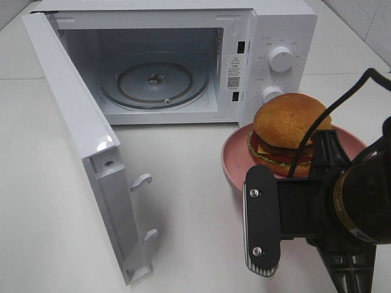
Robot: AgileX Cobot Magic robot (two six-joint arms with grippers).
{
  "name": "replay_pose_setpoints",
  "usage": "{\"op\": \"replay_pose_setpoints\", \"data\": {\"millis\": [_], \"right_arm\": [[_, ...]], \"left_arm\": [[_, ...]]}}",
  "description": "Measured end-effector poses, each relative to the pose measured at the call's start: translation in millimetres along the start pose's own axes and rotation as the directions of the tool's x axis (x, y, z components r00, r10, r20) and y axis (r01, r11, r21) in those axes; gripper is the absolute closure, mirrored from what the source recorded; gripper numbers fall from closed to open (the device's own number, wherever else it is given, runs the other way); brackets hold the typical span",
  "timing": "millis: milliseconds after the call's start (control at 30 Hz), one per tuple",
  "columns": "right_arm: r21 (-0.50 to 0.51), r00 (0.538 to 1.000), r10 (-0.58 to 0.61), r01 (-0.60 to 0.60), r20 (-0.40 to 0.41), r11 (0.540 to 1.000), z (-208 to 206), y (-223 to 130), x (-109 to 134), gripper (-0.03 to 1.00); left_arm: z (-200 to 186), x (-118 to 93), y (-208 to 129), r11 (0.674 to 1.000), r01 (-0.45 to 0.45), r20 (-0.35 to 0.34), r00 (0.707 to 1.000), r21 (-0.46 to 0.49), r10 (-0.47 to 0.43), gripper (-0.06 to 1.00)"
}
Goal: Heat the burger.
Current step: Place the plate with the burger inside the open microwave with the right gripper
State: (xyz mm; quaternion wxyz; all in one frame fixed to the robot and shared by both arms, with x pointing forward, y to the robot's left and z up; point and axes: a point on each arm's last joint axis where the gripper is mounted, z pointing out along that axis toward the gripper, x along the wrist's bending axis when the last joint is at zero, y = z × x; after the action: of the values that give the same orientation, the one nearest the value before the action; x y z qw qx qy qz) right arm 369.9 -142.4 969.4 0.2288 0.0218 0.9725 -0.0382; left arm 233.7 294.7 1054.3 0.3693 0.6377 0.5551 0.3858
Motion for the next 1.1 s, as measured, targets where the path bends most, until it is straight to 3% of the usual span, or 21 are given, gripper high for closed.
{"op": "replay_pose_setpoints", "data": {"millis": [367, 1100], "right_arm": [[-0.088, 0.980, -0.198, 0.200, 0.030, 0.976, 1.7, 6.5, -3.2, 0.92], [-0.213, 0.931, -0.329, 0.358, 0.158, 0.909, 20.6, -8.2, -46.3, 0.92]], "left_arm": [[0.0, 0.0, 0.0, 1.000, 0.000, 0.000, 1.000, 0.000, 0.000, -0.05], [0.0, 0.0, 0.0, 1.000, 0.000, 0.000, 1.000, 0.000, 0.000, -0.05]]}}
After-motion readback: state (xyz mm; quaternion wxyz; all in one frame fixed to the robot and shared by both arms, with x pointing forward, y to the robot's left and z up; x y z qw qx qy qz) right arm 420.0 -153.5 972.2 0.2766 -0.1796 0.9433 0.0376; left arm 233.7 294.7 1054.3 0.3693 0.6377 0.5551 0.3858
